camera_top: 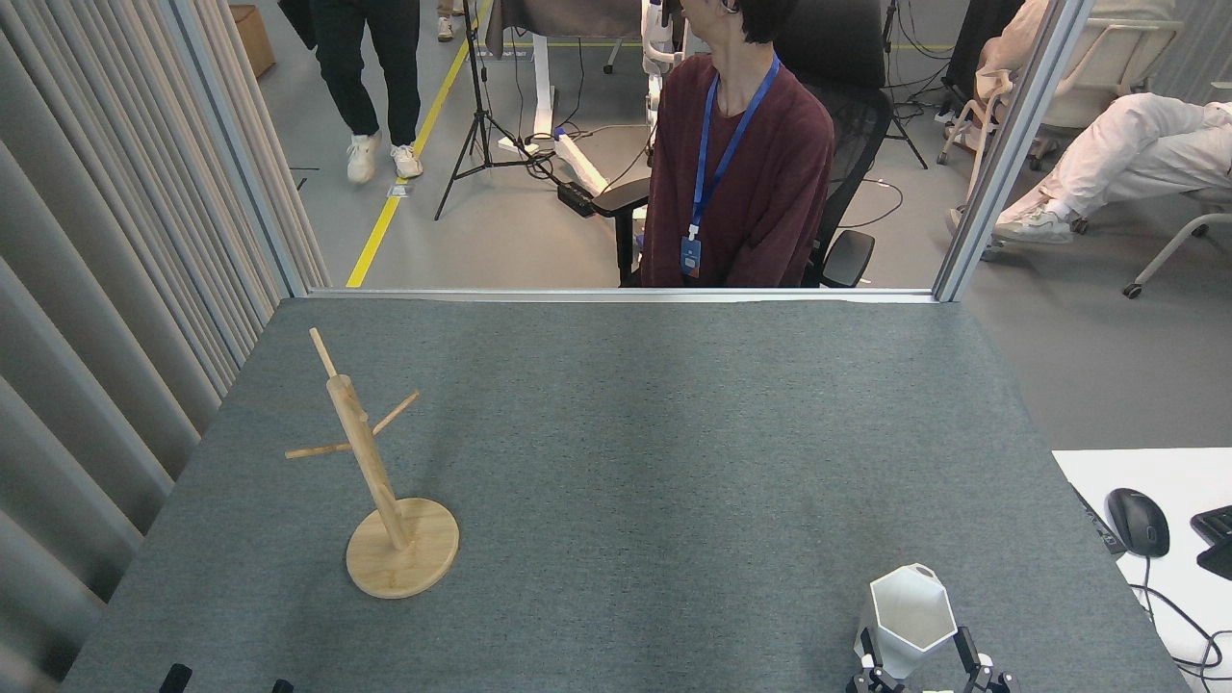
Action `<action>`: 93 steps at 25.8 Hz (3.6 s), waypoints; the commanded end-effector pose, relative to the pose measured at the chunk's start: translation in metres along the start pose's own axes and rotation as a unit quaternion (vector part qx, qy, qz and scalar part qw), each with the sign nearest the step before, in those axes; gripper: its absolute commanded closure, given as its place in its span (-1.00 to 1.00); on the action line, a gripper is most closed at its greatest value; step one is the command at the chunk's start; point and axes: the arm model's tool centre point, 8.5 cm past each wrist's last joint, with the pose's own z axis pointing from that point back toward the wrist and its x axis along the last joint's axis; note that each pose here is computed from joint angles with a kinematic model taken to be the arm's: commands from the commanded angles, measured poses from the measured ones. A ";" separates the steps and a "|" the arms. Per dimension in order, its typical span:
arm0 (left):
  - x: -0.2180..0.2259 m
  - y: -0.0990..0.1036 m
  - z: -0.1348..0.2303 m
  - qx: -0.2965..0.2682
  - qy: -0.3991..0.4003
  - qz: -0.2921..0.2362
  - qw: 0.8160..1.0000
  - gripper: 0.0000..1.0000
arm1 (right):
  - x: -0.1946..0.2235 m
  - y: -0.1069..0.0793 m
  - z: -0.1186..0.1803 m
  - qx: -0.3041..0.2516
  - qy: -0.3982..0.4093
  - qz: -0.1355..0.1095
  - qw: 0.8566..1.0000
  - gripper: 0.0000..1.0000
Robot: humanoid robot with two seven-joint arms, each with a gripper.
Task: Hang cup on storage rack
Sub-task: 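Grasp the white hexagonal cup with the right gripper and lift it, then carry the white cup with the right gripper toward the left gripper, then grasp the cup with the left gripper and open the right gripper, then carry the cup with the left gripper toward the wooden mug tree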
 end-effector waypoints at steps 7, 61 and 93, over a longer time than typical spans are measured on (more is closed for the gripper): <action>0.000 0.000 0.000 0.000 0.000 -0.001 1.000 -1.00 | 0.000 0.011 -0.022 0.011 -0.002 0.002 1.000 -0.98; 0.218 -0.033 -0.109 0.015 -0.285 -0.043 0.957 -0.90 | 0.277 -0.064 0.023 -0.122 -0.271 0.020 0.955 -0.13; 0.121 -0.008 -0.109 0.046 -0.113 -0.097 0.988 0.56 | 0.094 -0.024 -0.004 -0.033 -0.028 -0.008 0.999 -0.98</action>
